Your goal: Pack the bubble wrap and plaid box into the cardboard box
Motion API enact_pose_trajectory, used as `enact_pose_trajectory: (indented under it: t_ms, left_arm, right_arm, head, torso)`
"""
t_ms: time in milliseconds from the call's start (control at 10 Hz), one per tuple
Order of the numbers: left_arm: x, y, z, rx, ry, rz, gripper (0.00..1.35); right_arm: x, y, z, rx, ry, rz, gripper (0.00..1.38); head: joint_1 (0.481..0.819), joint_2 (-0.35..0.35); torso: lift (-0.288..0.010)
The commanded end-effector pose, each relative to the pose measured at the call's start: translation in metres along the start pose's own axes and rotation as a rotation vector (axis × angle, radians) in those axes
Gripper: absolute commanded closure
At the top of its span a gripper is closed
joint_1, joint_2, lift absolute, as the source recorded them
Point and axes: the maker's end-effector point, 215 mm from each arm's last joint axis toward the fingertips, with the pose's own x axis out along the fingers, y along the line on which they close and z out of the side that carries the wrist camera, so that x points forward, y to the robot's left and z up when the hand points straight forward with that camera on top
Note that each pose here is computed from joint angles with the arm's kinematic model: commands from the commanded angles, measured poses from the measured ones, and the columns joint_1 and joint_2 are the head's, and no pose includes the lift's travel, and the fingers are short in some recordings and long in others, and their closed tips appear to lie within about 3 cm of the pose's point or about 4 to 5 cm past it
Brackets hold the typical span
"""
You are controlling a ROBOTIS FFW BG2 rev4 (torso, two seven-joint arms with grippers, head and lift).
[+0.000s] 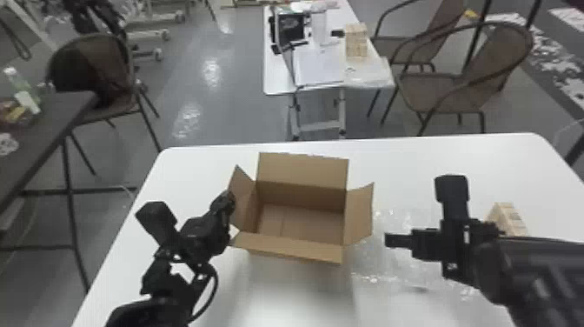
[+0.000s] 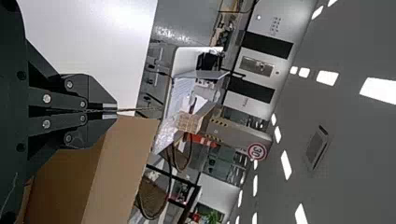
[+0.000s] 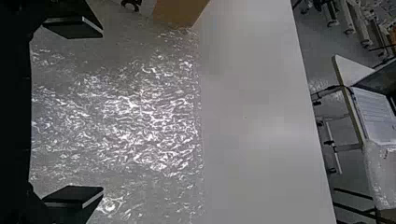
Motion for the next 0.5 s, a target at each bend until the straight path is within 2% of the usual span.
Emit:
enact_pose_trajectory:
  t_ms: [0,200,400]
  left_arm:
    - [0.000,-0.001,0.000,-0.005,-0.002,-0.005,1.21]
    - [0.001,-0.002,0.001,-0.005,-0.002,-0.008,1.21]
    - [0.002,-0.003,0.001,-0.010,-0.004,-0.009,1.21]
  right_arm:
    - [0.004,-0.004,-0.009,0.002,0.030,-0.009,0.11]
    - [0.011,-0.010,-0.027,0.007,0.088,-0.023,0.11]
    - [0.014,-0.015,-0.033,0.007,0.109,-0.034,0.12]
  head:
    - [0.695,0.138]
    - [0.695,0.135]
    - [0.695,0.131]
  torso:
    - [-0.044]
    - [-0.044]
    - [-0.044]
